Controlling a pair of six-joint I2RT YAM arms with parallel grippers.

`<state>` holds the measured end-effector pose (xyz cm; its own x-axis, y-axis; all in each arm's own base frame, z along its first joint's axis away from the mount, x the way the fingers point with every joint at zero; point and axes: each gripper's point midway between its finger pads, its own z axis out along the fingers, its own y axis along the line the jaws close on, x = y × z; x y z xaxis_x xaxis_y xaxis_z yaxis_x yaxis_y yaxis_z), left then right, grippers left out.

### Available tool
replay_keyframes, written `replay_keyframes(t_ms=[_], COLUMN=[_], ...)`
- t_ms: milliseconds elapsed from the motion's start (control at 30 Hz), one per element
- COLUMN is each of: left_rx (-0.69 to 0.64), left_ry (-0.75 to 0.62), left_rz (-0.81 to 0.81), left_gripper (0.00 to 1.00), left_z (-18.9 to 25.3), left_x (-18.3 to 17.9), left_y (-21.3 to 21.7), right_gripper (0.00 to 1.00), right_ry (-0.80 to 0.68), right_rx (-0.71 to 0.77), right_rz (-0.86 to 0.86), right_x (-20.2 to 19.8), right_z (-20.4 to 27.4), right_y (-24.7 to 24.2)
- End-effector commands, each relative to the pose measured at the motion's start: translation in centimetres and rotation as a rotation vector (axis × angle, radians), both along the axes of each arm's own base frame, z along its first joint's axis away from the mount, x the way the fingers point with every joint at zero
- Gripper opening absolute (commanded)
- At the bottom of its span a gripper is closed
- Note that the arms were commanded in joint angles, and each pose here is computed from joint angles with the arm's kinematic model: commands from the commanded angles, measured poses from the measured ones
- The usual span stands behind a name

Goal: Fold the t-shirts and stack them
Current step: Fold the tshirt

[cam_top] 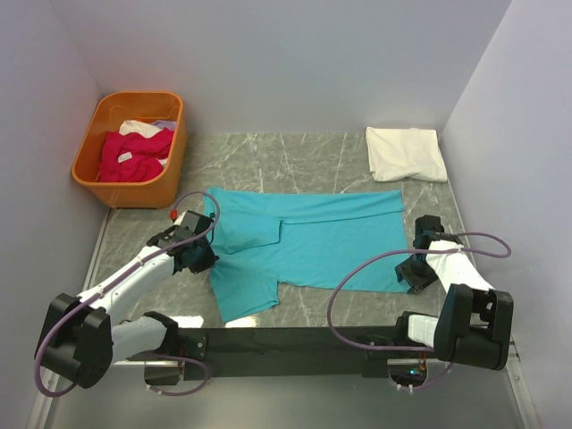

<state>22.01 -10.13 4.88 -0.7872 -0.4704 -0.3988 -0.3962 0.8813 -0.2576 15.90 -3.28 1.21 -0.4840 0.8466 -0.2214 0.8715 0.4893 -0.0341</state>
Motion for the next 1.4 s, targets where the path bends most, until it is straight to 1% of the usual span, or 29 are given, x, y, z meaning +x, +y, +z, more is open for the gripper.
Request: replay_keyframes(t_ms=[0, 133, 233, 333, 367, 433, 467, 500, 633, 767, 833, 933, 1133, 1367], left_rx=[0.005, 0.007, 0.008, 0.007, 0.004, 0.007, 0.008, 0.008, 0.009, 0.014, 0.006, 0.010, 0.024, -0.026], left_ry=[-0.041, -0.040, -0.037, -0.036, -0.037, -0.037, -0.038, -0.042, -0.048, -0.058, -0.063, -0.075, -0.074, -0.048], left_rz=[0.002, 0.000, 0.000, 0.000, -0.002, 0.003, 0.007, 0.008, 0.018, 0.026, 0.041, 0.059, 0.087, 0.043], left_gripper=[0.01, 0.01, 0.01, 0.01, 0.01, 0.01, 0.01, 0.01, 0.01, 0.01, 0.01, 0.01, 0.01, 0.01], left_z=[0.5, 0.5, 0.4, 0.4, 0.4, 0.4, 0.4, 0.5, 0.7, 1.4, 1.8, 2.3, 3.2, 4.4], left_x=[0.6, 0.5, 0.5, 0.5, 0.5, 0.5, 0.5, 0.6, 0.6, 0.7, 0.8, 0.9, 1.7, 2.5], left_y=[0.2, 0.2, 0.2, 0.2, 0.1, 0.2, 0.3, 0.3, 0.5, 0.9, 1.3, 2.0, 3.7, 3.2], right_gripper=[0.50, 0.47, 0.43, 0.29, 0.20, 0.12, 0.05, 0.01, 0.00, 0.00, 0.00, 0.00, 0.00, 0.00], right_ry=[0.024, 0.016, 0.011, 0.005, 0.000, 0.001, 0.003, 0.005, 0.006, -0.008, 0.008, 0.002, -0.033, -0.047], right_rx=[-0.025, -0.014, -0.004, 0.002, 0.002, 0.000, 0.000, 0.000, -0.029, -0.083, -0.110, -0.125, -0.131, -0.126], right_rz=[-0.027, -0.034, -0.031, -0.024, -0.021, -0.017, -0.014, -0.006, 0.010, 0.049, 0.077, 0.108, 0.155, 0.248], right_x=[-0.6, -0.4, -0.2, 0.1, 0.3, 0.4, 0.5, 0.5, 0.7, 1.7, 1.4, 1.8, 4.1, 8.0], right_z=[-0.4, -0.8, -1.2, -1.3, -1.2, -1.2, -1.2, -1.2, -0.7, 1.5, 2.2, 3.1, 4.3, 5.5], right_y=[-0.3, -0.1, 0.0, 0.1, 0.1, 0.0, 0.0, 0.0, -0.6, -1.7, -2.2, -2.5, -2.9, -3.3])
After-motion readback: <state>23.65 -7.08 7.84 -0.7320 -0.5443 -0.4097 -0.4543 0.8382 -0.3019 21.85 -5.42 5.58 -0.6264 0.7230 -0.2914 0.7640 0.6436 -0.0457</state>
